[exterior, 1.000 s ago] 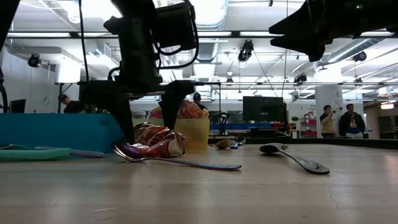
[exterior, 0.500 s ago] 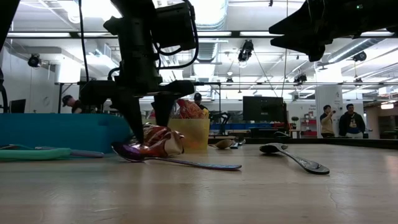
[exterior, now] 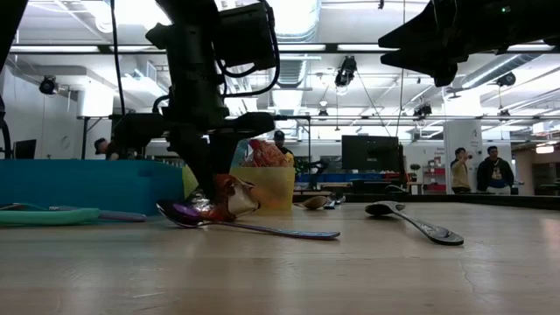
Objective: Pick & Place Food Item
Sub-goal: Put the orange spice pack into the green bin
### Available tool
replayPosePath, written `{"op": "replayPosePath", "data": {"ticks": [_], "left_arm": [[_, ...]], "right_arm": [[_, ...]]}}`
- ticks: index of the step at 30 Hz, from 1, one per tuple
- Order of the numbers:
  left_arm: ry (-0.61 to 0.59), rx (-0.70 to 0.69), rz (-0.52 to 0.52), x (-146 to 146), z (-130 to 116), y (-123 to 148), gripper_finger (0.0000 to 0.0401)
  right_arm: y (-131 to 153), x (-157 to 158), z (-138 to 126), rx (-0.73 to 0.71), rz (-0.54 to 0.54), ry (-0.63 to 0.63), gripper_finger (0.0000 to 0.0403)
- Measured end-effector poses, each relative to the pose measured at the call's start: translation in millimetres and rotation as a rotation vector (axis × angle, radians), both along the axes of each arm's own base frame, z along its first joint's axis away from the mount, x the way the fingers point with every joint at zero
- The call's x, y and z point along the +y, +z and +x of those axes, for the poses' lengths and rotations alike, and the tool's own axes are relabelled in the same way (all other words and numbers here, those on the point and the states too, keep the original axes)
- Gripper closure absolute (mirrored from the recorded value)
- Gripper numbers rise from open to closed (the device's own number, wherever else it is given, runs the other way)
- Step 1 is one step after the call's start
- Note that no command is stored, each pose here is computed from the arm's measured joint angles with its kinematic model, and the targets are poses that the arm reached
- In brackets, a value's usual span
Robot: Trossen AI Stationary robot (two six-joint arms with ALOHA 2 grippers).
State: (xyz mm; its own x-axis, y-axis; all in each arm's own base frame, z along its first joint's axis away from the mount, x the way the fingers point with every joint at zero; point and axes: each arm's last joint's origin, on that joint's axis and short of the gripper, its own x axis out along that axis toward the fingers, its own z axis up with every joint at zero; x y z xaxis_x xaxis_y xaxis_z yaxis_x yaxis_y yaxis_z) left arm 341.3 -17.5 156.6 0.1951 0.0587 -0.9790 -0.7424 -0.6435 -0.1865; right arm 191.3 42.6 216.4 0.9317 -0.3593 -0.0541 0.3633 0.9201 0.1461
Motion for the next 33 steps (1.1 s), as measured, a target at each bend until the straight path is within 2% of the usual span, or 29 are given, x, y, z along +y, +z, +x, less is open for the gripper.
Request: {"op": "replayPosePath", "data": {"ticks": [8,15,22,27,33], "left_arm": [[-0.030,-0.005,0.006,-0.1,1.4,1.8,0.0394],[-0.060,-0.024,0.013,-0.2,3.8,5.6,0.0390],[-0.136,-0.062,0.071,0.3,13.4,21.9,0.0391],[-0.257,-0.067,0.198,2.2,21.4,40.4,0.0391],[-0.588,-0.040,0.457,-1.2,32.1,66.8,0.0391]], "right_arm": [[0.0,0.0,0.0,0.000,0.000,0.000,0.0197],[0.0,0.0,0.0,0.000,0.000,0.000,0.0197],[0.0,0.0,0.0,0.000,0.000,0.000,0.0197],[0.0,0.1,0.0,0.000,0.000,0.000,0.0197],[-0.1,0.1,0.0,0.001,0.000,0.001,0.0197]]}}
